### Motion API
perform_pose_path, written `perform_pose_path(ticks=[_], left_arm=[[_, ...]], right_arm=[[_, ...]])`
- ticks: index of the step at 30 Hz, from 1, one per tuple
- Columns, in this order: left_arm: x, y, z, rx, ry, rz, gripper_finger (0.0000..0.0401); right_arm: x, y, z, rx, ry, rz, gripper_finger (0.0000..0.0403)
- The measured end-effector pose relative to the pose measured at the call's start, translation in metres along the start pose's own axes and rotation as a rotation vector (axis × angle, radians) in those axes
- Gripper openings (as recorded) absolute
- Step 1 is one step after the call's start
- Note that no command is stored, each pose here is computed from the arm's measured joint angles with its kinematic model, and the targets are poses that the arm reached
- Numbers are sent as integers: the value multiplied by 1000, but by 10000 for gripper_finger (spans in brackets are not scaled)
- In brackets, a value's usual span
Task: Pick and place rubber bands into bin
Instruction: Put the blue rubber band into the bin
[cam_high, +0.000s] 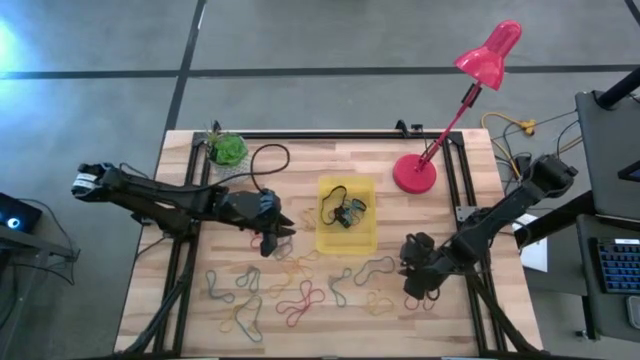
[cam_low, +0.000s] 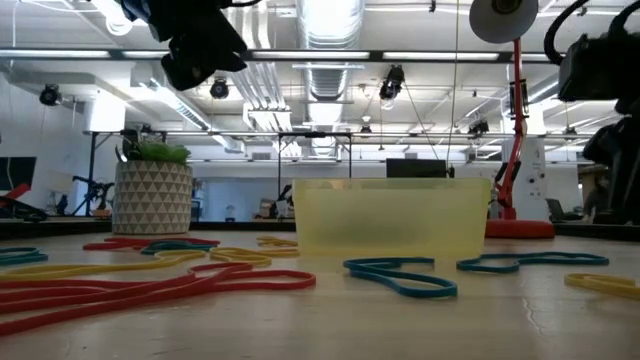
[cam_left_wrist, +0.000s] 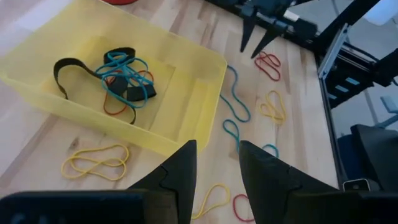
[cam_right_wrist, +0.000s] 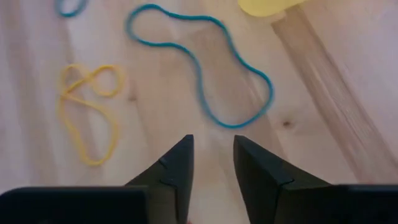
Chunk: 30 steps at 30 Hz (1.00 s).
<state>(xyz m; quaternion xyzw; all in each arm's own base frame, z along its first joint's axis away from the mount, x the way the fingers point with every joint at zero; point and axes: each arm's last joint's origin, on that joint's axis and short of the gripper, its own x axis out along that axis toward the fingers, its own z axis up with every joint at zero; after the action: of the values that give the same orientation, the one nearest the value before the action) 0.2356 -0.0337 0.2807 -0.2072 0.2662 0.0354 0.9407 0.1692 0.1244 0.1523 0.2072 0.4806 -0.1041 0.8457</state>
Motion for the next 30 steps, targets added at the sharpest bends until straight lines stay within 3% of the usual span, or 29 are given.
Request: perform_pose_path(ticks=[9, 17, 20, 30], left_arm=[[4, 0, -1, 9, -5, 3, 105], [5, 1, -2, 9, 0, 9, 105], [5, 1, -3, 10, 1, 10, 105], [6, 3, -6, 11, 10, 15, 105]], right_arm=[[25, -4, 15, 149, 145, -46, 150], [23, -6, 41, 239, 156, -94, 153], [20, -12, 44, 251, 187, -159, 153], [26, -19, 51, 277, 208, -167, 152]])
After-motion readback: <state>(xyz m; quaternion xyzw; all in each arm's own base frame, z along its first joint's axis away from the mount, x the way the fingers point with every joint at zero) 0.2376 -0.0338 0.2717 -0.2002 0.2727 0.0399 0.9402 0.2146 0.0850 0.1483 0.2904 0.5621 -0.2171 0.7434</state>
